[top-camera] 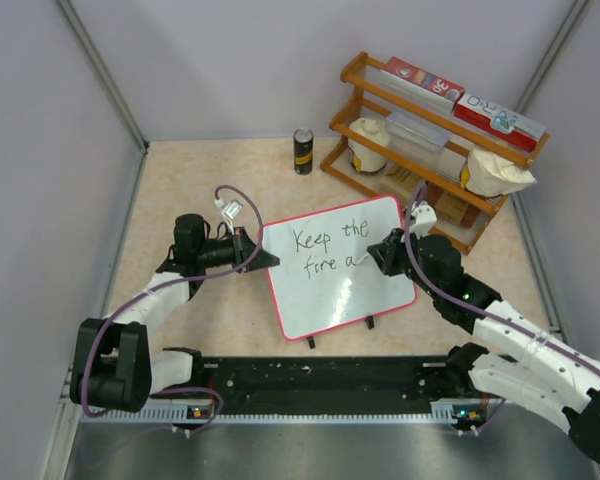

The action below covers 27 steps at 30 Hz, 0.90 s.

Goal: Write a sentence on the whiteboard

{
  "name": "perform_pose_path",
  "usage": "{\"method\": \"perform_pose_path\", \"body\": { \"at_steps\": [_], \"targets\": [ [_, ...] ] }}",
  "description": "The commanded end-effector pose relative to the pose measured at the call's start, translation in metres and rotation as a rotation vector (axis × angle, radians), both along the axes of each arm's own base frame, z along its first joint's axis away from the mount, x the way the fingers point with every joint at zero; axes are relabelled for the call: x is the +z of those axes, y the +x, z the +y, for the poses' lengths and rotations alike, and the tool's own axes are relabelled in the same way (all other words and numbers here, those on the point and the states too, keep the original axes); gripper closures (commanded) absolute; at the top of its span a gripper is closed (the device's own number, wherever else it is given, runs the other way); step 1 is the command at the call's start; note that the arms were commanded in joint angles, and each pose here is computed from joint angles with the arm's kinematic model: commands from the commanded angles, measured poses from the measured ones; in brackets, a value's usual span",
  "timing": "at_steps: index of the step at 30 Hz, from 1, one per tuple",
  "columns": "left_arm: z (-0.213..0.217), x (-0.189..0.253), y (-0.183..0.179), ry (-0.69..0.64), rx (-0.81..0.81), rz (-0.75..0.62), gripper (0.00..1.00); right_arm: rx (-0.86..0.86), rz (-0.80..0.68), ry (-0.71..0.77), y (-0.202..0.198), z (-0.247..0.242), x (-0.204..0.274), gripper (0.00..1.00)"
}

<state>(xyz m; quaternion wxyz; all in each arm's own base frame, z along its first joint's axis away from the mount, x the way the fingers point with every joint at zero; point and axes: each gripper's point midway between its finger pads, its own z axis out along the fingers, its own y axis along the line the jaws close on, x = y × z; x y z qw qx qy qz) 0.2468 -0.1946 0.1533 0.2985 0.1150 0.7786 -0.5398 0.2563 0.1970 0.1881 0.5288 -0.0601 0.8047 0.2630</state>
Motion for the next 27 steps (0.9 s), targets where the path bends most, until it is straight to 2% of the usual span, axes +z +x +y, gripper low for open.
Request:
{"method": "perform_pose_path", "body": {
  "at_steps": [1, 8, 11, 19, 27],
  "targets": [
    [0.010, -0.023, 0.009, 0.098, 0.060, -0.055, 1.00, -0.023, -0.041, 0.004, -0.002, -0.009, 0.015, 1.00],
    [0.010, -0.023, 0.009, 0.099, 0.061, -0.057, 1.00, -0.032, -0.139, 0.086, 0.002, -0.008, 0.076, 1.00],
    [0.010, -0.024, 0.009, 0.100, 0.061, -0.052, 1.00, -0.050, -0.158, 0.068, 0.009, -0.009, 0.085, 1.00],
    [0.010, -0.024, 0.008, 0.099, 0.061, -0.054, 1.00, -0.052, -0.141, 0.033, 0.031, 0.000, 0.076, 1.00],
    [0.010, -0.023, 0.009, 0.099, 0.061, -0.057, 1.00, -0.066, -0.104, 0.016, 0.032, -0.003, 0.056, 1.00]
  ]
}}
